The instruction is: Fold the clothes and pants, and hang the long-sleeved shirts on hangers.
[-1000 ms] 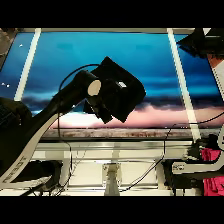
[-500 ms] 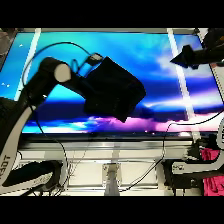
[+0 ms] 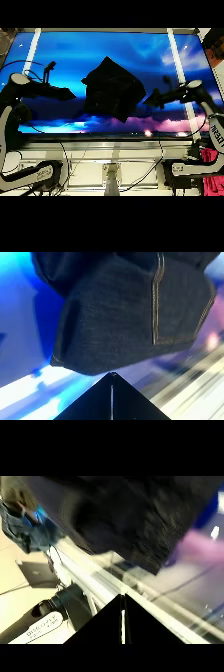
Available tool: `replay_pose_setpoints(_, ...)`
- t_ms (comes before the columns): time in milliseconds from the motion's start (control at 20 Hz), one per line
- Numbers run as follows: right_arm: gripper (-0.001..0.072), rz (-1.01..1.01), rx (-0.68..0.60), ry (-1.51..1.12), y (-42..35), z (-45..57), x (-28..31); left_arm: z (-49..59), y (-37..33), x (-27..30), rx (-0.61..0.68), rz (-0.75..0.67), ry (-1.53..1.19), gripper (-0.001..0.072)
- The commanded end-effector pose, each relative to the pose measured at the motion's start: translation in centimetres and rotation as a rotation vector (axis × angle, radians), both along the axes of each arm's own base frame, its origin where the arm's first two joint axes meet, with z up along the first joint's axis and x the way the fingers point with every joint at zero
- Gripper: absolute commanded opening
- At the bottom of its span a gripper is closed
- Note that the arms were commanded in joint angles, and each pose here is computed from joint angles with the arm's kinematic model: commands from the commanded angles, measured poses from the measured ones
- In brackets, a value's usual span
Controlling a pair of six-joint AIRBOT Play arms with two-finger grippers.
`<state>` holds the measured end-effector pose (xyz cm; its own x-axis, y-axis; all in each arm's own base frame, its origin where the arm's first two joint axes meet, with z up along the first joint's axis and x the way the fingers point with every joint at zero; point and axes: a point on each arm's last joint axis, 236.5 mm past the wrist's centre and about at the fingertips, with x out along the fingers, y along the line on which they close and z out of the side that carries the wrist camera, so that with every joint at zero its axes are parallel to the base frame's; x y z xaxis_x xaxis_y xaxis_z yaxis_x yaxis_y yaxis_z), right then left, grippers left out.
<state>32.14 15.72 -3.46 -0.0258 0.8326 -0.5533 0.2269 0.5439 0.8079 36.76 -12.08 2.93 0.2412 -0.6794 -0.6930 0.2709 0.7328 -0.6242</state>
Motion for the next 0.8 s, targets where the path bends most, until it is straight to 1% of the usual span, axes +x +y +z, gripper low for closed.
replay_pose_setpoints(0, 0.0228, -0.027, -0.072, 0.085, 2.8, -5.0, -3.4, 0.5, 0.5, 0.4, -0.095, 0.055, -0.003, 0.0014)
replay_pose_setpoints(50, 0.0334, -0.018, -0.096, 0.066, 3.3, -5.5, -3.3, 0.5, 0.3, 0.3, -0.095, 0.048, -0.003, 0.0014)
replay_pose_setpoints(150, 0.0343, -0.018, -0.13, 0.031, 4.3, -6.1, -2.9, 0.5, -0.2, 0.1, -0.095, 0.036, 0.0, 0.0014)
replay_pose_setpoints(250, 0.0348, -0.028, -0.147, 0.055, 5.1, -6.6, -3.1, 0.6, -0.6, 0.0, -0.104, 0.029, 0.001, 0.0014)
replay_pose_setpoints(400, 0.035, -0.04, -0.15, 0.087, 5.6, -6.8, -3.4, 0.9, -1.3, 0.0, -0.121, 0.022, 0.0, 0.0014)
replay_pose_setpoints(500, 0.0352, -0.064, -0.128, 0.09, 6.0, -6.4, -2.9, 1.1, -1.4, 0.0, -0.129, 0.023, -0.002, 0.0013)
replay_pose_setpoints(600, 0.0486, -0.08, -0.115, 0.094, 6.2, -6.3, -2.7, 1.1, -1.4, 0.0, -0.128, 0.022, -0.002, 0.0014)
replay_pose_setpoints(750, 0.0486, -0.082, -0.117, 0.108, 6.6, -6.9, -2.8, 1.1, -1.4, 0.0, -0.128, 0.023, -0.002, 0.0013)
